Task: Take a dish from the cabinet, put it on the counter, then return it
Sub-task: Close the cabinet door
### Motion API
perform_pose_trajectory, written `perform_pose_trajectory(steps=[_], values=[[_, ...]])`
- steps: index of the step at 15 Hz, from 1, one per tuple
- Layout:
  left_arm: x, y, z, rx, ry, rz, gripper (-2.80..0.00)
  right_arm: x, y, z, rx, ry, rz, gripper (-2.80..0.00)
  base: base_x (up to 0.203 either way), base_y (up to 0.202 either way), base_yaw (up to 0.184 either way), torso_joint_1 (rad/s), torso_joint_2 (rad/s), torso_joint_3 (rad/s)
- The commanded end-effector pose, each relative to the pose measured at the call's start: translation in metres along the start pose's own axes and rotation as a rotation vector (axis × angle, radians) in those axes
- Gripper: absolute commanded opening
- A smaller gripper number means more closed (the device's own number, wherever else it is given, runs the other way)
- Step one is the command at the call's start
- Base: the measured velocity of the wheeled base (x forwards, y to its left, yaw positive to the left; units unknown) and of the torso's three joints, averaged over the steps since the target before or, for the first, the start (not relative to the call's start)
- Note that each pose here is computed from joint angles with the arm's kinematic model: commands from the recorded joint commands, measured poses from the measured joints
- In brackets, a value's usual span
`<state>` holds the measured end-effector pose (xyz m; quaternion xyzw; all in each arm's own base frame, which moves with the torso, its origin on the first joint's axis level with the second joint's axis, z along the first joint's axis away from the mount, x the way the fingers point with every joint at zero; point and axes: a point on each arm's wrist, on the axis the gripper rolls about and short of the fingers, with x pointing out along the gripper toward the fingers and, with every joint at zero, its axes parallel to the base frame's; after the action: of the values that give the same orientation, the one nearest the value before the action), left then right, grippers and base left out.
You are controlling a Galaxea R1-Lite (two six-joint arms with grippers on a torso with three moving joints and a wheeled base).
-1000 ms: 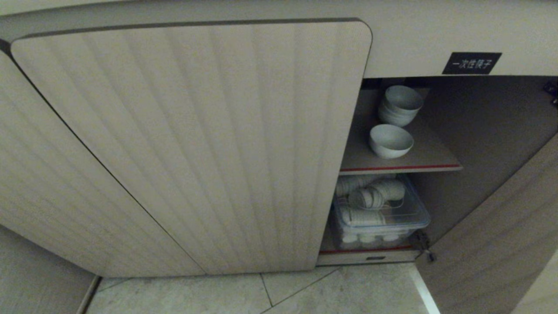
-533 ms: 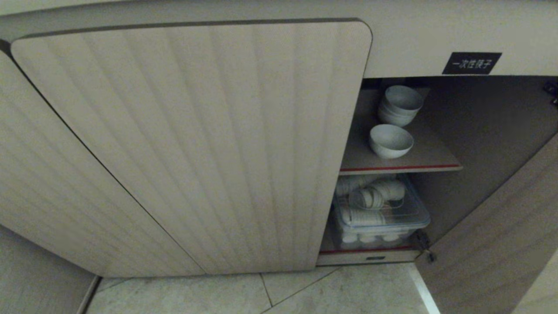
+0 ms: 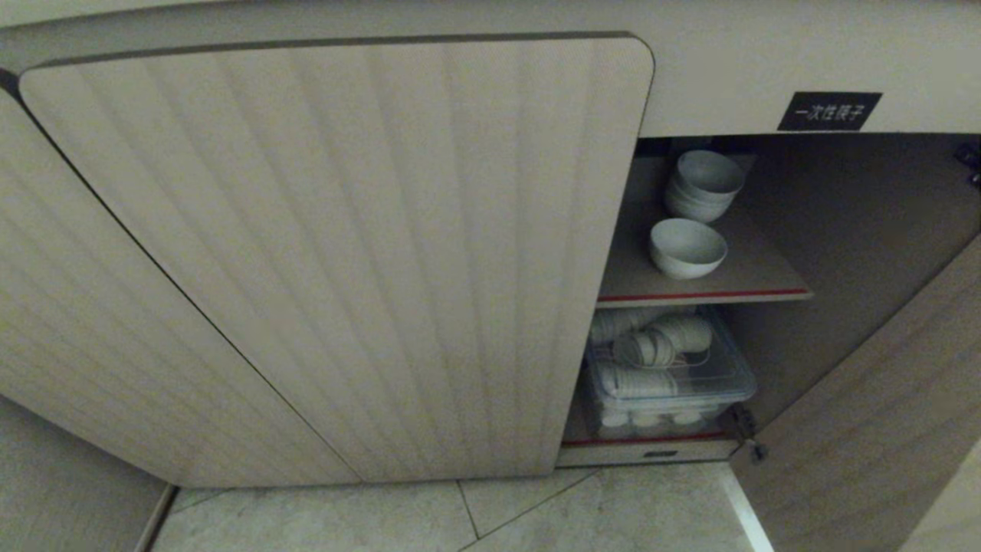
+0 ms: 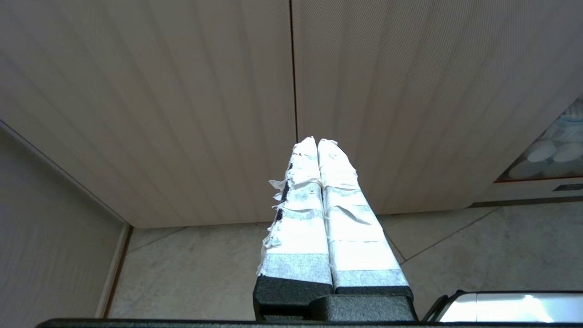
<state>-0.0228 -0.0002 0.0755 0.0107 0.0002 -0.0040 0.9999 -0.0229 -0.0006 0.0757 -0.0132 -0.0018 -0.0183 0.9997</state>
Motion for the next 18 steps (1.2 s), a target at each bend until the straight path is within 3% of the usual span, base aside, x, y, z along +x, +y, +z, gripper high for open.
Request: perform_pose_trajectory(steps=[1, 18], values=[[0.0, 0.0, 0.0, 0.0, 0.0, 0.0, -2.8, 0.0001, 0.0, 0.0001, -0.001, 0.001, 0.0, -2.8, 0.0, 0.0, 0.0, 0.0, 0.0, 0.0], [0.0, -0.0001, 0.0002, 0.0, -0.002, -0.006, -2.8, 0.0001, -0.0001, 0.0001, 0.039, 0.001, -0.003, -2.8, 0.0, 0.0, 0.0, 0.0, 0.0, 0.0]])
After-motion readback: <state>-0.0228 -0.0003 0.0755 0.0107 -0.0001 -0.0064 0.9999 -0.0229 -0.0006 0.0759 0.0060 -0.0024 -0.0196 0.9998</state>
